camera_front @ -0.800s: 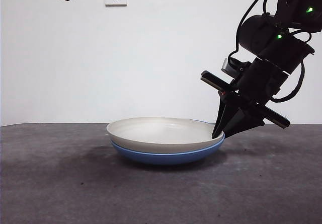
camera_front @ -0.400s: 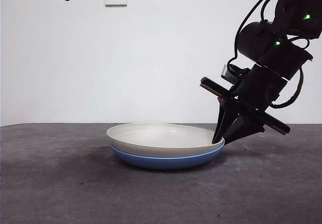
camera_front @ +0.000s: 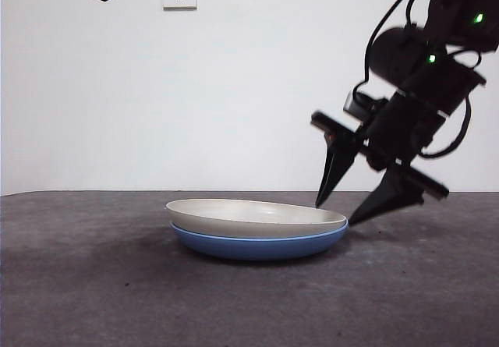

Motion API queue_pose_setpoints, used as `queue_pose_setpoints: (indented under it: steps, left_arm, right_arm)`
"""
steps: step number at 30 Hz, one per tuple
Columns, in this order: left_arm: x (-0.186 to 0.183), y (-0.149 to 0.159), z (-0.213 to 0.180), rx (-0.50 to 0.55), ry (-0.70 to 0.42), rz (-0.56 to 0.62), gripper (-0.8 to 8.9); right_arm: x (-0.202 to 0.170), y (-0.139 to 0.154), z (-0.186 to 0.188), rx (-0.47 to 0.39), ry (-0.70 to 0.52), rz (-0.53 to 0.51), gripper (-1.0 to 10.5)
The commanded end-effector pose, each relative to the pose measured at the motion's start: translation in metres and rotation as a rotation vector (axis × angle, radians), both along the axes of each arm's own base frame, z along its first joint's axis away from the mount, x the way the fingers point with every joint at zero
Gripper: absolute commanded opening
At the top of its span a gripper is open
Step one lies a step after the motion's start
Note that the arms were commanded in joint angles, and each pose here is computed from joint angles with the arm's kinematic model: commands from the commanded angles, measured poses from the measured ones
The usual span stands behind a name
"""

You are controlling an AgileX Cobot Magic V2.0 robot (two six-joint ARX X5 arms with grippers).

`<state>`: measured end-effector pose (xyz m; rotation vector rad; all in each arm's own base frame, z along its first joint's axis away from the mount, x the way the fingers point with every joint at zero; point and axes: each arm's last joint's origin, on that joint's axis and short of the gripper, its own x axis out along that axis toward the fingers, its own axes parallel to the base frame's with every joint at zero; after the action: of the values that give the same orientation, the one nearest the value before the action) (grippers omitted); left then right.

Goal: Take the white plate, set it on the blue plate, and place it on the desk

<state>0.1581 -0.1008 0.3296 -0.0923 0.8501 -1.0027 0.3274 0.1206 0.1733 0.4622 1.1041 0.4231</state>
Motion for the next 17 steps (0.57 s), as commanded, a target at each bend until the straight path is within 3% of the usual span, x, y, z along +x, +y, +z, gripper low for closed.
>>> queue_pose_setpoints:
  steps: [1, 9, 17]
  left_arm:
    - [0.001, -0.002, 0.001, -0.002, -0.012, -0.015, 2.17]
    - [0.001, -0.002, 0.001, -0.002, -0.015, -0.017, 2.16]
    - [0.001, -0.002, 0.001, -0.001, -0.015, -0.017, 2.17]
  right_arm:
    - [-0.001, 0.0, 0.021, -0.007, -0.072, -0.006, 2.5]
    - [-0.032, -0.01, 0.073, -0.089, -0.217, 0.099, 2.5]
    - [-0.092, -0.021, 0.124, -0.151, -0.308, 0.247, 2.5]
